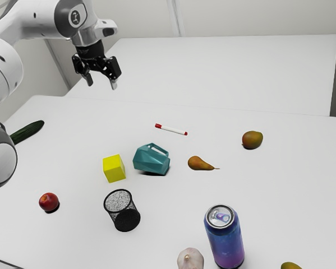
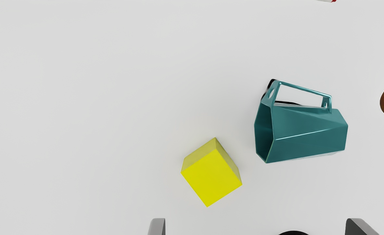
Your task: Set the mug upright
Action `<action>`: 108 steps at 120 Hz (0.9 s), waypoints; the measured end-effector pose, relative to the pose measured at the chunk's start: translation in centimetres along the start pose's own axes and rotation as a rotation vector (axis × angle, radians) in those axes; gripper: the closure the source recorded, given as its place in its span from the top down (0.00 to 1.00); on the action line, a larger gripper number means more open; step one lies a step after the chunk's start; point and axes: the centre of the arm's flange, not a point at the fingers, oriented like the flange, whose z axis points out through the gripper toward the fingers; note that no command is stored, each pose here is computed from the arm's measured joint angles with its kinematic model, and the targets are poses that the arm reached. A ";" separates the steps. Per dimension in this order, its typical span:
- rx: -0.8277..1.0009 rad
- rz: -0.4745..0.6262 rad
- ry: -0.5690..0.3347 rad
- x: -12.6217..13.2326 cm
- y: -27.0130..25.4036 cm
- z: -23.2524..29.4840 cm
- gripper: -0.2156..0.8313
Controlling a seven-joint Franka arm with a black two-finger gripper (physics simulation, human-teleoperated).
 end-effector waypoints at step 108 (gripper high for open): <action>-0.233 -0.057 0.002 -1.0 1.2 20.4 0.79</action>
